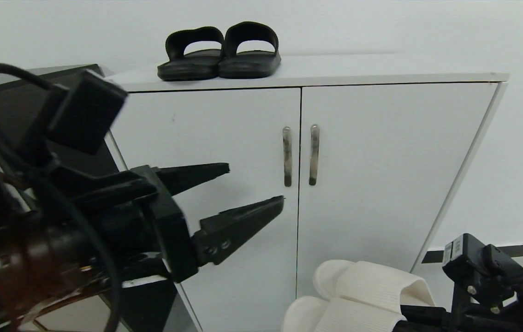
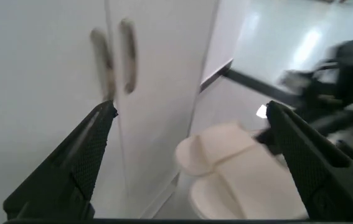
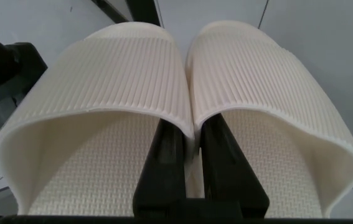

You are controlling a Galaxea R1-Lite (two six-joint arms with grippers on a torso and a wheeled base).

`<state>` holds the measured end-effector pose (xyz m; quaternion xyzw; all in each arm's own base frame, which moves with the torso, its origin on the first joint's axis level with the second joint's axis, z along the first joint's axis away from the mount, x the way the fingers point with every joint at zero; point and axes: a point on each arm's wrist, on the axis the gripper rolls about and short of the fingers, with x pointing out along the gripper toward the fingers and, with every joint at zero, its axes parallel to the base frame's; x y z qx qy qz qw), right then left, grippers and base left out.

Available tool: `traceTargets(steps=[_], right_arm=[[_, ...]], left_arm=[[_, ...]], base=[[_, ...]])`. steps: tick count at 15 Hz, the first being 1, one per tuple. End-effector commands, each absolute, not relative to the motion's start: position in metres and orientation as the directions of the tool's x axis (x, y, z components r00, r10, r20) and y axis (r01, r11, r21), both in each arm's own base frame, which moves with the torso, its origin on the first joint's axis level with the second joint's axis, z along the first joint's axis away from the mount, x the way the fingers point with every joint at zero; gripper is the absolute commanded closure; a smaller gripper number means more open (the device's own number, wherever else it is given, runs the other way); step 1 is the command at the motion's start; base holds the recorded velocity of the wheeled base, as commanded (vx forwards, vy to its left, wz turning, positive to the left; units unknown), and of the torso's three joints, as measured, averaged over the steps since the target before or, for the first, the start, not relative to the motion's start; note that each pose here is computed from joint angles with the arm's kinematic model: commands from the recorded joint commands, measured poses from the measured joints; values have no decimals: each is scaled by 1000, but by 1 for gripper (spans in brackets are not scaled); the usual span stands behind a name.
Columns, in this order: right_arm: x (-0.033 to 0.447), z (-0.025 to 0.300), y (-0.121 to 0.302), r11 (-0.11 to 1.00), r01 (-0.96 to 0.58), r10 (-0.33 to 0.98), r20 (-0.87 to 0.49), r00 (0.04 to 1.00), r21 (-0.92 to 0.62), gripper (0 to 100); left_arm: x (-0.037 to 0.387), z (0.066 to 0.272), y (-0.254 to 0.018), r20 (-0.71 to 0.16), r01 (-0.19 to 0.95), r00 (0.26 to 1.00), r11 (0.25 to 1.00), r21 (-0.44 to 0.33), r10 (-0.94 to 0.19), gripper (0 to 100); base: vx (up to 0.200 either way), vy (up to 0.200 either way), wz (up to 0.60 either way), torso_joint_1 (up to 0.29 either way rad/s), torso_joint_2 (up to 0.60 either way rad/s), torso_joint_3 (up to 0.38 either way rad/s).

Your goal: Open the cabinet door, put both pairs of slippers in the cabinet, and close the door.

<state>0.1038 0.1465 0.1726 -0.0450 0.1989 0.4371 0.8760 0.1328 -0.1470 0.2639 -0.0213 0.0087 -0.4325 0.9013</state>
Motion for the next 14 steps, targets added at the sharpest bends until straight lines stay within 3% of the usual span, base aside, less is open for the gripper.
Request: traceTargets(steps=[1,3,6,11,14], right_arm=[[104,172,147,613,-784,747,-391,537,94,100],[103,171,147,611,-786,748,-394,534,95,100],[101,170,144,588,-802,766,-392,509,105,100],[100,170,143,576,-810,774,-392,496,112,100],[100,171,143,574,-811,776,-389,496,112,100]], left_arm=[[155,255,-180,-55,809,577,580,-93,-815,0],[160,263,-189,-33,872,466,465,-155,-884,0],[169,269,-202,-30,899,378,375,-225,-925,0],[182,269,-210,-30,893,332,324,-313,-943,0],[198,267,-219,-36,865,408,399,-304,-912,0]], base=[[0,0,0,0,0,0],[0,0,0,0,0,0],[0,0,0,0,0,0],[0,0,0,0,0,0],[0,0,0,0,0,0]])
